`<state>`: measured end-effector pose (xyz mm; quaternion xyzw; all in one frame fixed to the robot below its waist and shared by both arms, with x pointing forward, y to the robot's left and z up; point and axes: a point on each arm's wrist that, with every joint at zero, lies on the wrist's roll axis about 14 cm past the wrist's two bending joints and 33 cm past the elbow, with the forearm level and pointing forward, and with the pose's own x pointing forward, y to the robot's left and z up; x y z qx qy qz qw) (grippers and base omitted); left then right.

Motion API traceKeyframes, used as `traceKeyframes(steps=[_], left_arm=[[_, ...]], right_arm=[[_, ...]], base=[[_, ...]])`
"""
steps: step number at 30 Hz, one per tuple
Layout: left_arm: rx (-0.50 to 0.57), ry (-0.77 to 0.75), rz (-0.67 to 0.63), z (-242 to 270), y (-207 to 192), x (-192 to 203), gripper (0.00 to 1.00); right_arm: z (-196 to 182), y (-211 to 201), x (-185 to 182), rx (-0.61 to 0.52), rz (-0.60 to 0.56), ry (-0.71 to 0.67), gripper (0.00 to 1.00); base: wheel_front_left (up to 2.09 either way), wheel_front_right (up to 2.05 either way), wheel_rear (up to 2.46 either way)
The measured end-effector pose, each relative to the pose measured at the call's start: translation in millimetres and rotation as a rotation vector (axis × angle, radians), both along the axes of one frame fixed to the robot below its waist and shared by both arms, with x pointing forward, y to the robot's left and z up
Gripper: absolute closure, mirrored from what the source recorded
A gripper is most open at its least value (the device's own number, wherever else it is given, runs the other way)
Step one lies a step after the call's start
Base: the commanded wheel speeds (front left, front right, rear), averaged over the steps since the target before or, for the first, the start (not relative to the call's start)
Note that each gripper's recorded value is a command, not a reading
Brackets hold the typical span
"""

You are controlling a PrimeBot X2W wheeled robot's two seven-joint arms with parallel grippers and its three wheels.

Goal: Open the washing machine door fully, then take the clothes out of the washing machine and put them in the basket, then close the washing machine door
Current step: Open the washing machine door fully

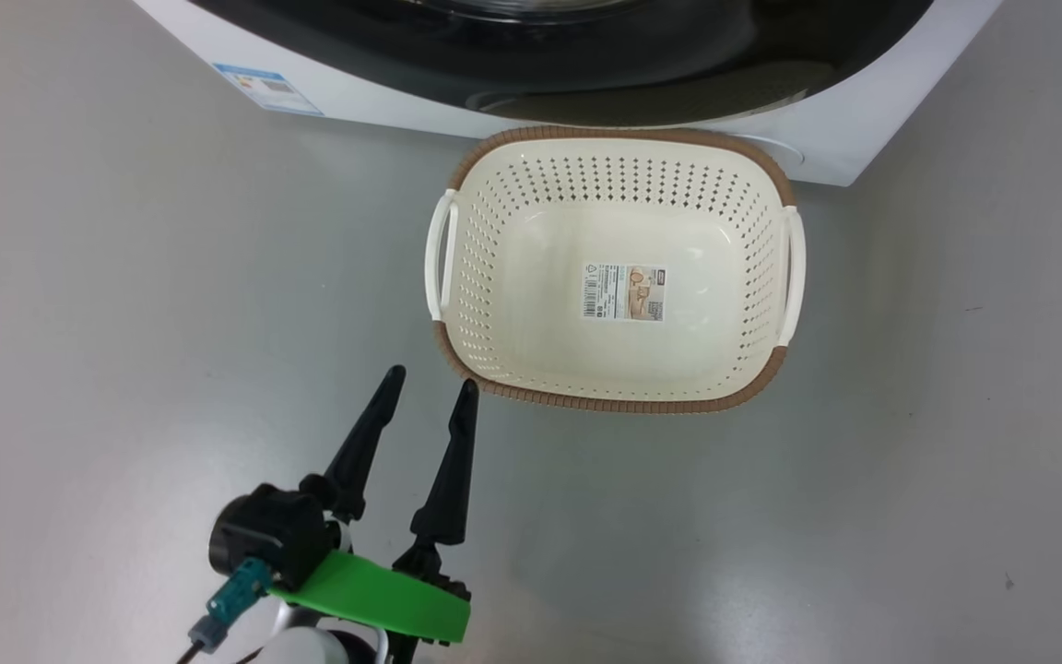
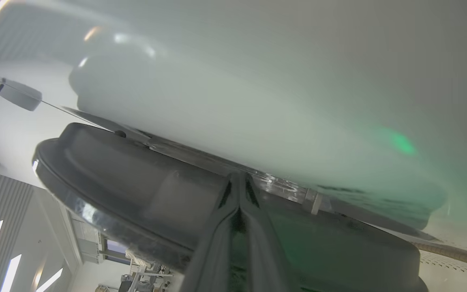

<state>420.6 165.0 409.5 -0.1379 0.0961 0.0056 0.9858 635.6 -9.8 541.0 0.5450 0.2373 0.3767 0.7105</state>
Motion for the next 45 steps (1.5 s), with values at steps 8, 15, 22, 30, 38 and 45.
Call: traceKeyframes(steps=[8, 15, 22, 30, 38, 45], left_arm=[[0.000, -0.021, 0.011, 7, 3, 4, 0.00], [-0.003, -0.056, 0.007, 21, 1, 4, 0.00], [-0.006, -0.088, 0.003, 34, -1, 1, 0.00], [-0.013, -0.103, 0.012, 42, 0, -10, 0.00], [-0.019, -0.131, 0.012, 53, -1, -15, 0.00], [-0.025, -0.122, 0.020, 51, 0, -23, 0.00]], right_arm=[[1, 12, -5, -0.020, 0.048, -0.002, 1.00], [3, 17, -25, -0.038, 0.087, 0.014, 1.00], [3, 25, -51, -0.051, 0.136, 0.032, 1.00], [9, 34, -80, -0.069, 0.193, 0.027, 1.00], [12, 46, -114, -0.066, 0.268, 0.027, 1.00], [11, 58, -142, -0.050, 0.340, 0.037, 1.00]], base=[[0.00, 0.00, 0.00], [0.00, 0.00, 0.00], [0.00, 0.00, 0.00], [0.00, 0.00, 0.00], [0.00, 0.00, 0.00], [0.00, 0.00, 0.00]])
